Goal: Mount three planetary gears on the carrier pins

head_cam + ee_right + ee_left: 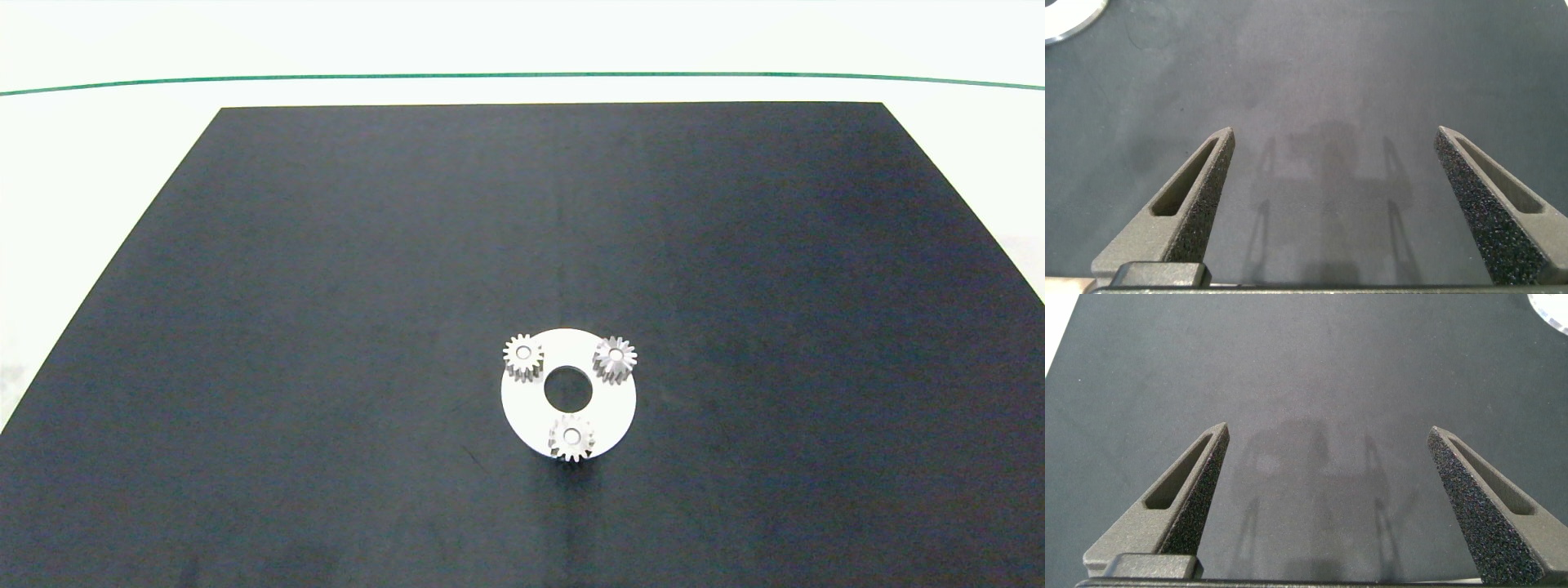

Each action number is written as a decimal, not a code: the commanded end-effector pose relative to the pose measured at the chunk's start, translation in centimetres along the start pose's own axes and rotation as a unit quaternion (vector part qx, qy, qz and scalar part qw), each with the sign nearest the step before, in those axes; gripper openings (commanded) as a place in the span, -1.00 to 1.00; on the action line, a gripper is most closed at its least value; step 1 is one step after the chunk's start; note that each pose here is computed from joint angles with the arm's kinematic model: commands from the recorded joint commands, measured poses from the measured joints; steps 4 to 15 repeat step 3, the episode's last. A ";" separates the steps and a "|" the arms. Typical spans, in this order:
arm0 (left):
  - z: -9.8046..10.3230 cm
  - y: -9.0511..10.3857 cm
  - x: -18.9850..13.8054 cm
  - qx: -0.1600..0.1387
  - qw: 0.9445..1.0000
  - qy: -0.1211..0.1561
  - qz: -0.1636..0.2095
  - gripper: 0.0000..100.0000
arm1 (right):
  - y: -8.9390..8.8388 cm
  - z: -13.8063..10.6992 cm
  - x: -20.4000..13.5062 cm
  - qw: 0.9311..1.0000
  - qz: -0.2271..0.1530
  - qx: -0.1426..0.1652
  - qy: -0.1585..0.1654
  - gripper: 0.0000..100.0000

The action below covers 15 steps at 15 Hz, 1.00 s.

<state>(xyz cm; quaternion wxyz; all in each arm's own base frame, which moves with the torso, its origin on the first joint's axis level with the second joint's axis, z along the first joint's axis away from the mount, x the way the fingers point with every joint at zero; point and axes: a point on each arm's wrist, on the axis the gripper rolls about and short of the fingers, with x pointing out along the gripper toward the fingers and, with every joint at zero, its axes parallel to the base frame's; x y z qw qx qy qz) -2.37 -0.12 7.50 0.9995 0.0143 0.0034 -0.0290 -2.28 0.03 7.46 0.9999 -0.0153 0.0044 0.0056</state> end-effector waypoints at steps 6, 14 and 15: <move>0.0 0.0 0.0 -0.012 1.000 0.004 0.010 1.00 | 0.0 0.0 0.0 1.000 0.001 0.006 -0.001 1.00; 0.0 0.0 0.0 -0.012 1.000 0.004 0.010 1.00 | 0.0 0.0 0.0 1.000 0.001 0.006 -0.001 1.00; 0.0 0.0 0.0 -0.012 1.000 0.004 0.010 1.00 | 0.0 0.0 0.0 1.000 0.001 0.006 -0.001 1.00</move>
